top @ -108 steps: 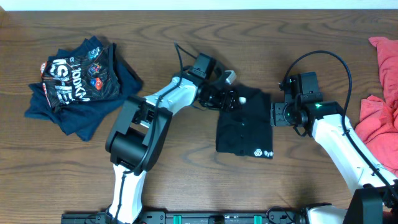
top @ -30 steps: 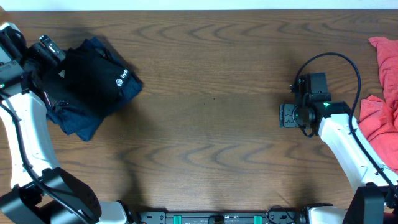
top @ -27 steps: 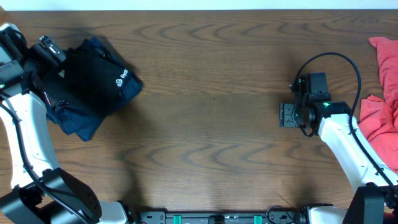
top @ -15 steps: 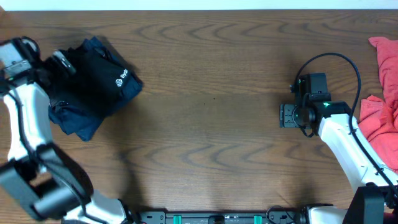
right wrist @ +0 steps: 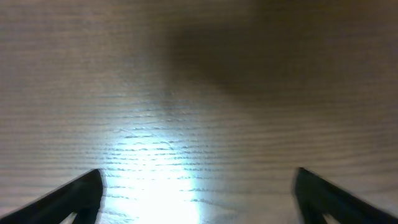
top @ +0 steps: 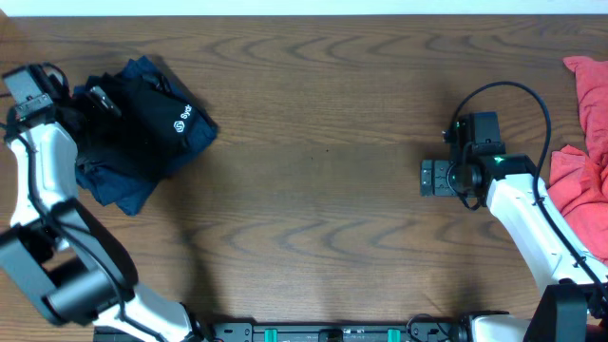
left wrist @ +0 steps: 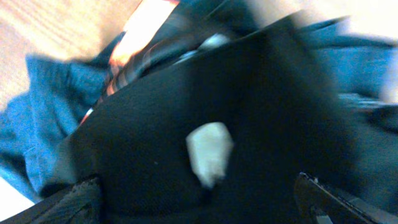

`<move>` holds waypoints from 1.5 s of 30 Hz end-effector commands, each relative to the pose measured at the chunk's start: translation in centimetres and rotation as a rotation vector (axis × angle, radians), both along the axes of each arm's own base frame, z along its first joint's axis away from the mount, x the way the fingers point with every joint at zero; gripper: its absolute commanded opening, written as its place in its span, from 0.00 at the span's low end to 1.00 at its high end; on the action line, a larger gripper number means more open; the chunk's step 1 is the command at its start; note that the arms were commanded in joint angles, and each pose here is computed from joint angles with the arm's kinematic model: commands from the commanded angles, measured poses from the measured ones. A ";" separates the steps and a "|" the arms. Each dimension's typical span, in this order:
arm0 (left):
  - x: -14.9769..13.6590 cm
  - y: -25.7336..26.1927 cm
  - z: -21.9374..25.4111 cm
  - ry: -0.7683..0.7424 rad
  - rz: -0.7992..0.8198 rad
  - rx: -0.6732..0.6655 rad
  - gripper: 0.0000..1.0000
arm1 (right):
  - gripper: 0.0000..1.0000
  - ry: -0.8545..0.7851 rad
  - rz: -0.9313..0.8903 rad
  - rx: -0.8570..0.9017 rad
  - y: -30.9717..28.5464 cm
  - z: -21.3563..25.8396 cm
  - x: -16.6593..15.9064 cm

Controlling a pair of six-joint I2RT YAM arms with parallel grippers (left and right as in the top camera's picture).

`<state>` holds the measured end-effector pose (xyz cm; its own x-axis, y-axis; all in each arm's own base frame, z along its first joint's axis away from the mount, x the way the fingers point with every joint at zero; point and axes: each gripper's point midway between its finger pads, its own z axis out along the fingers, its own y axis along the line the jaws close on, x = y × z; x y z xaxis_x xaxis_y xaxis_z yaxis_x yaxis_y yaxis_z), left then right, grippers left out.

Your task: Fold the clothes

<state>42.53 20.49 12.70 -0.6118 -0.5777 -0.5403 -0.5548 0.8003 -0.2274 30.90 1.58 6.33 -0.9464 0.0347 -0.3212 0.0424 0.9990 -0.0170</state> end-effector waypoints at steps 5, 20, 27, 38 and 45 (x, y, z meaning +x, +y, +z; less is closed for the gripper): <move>3.2 -11.3 11.9 -0.243 -0.394 0.195 0.98 | 0.99 -0.132 0.027 0.127 1.6 2.0 2.9; -6.1 -28.6 10.2 0.007 -0.831 0.060 0.98 | 0.99 -0.378 -0.112 0.123 -3.0 10.4 4.9; -11.8 -27.3 15.8 -0.213 -0.829 0.182 0.98 | 0.99 -0.426 -0.106 0.127 -2.7 12.6 -0.5; -22.3 -25.6 16.6 -0.494 -0.783 0.276 0.98 | 0.99 -0.657 -0.086 0.191 -1.1 12.1 -7.6; -25.2 -25.2 16.0 -0.486 -0.784 0.274 0.98 | 0.99 -0.581 -0.091 0.194 -0.9 10.4 -9.4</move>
<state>17.62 -4.90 29.04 -0.4392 0.0711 -0.8956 0.2666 0.9623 -0.0543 21.86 0.47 17.40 -0.5897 0.1967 -0.7833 0.0670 0.9785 0.1953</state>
